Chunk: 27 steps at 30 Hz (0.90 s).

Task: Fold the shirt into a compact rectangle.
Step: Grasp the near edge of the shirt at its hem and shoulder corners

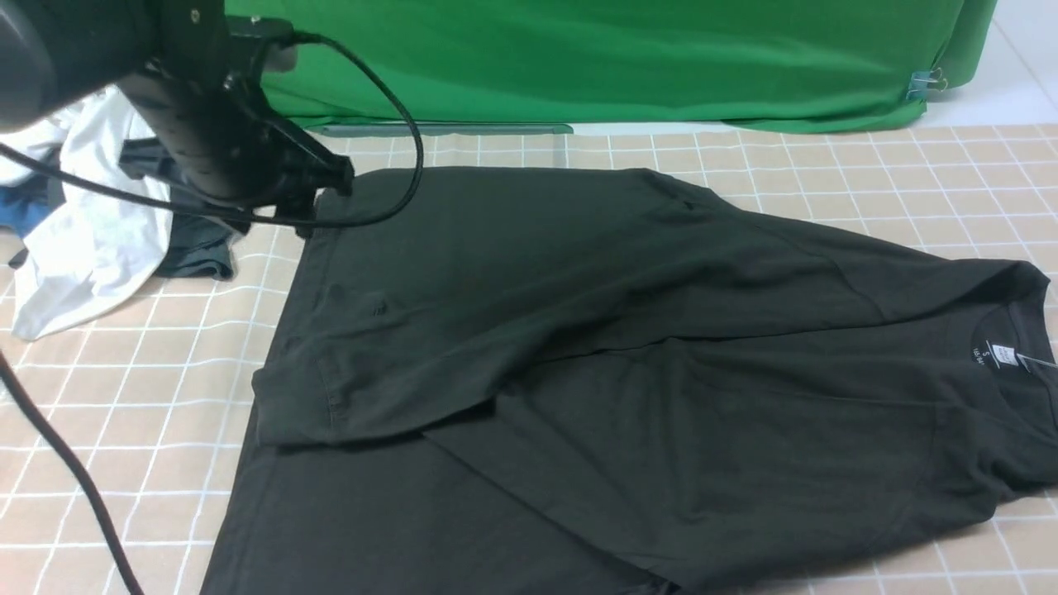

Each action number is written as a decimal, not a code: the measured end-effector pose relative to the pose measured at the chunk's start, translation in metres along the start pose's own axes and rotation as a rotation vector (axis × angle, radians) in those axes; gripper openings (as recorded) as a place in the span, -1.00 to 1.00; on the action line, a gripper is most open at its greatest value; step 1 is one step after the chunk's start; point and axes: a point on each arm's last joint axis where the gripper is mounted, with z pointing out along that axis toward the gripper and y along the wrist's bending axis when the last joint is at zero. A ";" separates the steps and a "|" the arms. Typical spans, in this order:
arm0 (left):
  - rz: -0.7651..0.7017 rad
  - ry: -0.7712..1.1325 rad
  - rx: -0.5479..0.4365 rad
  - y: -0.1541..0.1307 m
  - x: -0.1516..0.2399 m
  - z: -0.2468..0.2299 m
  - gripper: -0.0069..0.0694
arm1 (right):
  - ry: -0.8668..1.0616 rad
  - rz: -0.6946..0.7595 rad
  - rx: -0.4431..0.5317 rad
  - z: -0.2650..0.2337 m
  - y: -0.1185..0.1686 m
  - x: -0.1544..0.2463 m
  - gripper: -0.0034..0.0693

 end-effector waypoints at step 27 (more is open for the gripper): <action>0.028 0.280 0.252 -0.016 0.096 -0.028 -0.78 | 0.463 0.008 -0.012 0.080 0.001 0.010 -0.76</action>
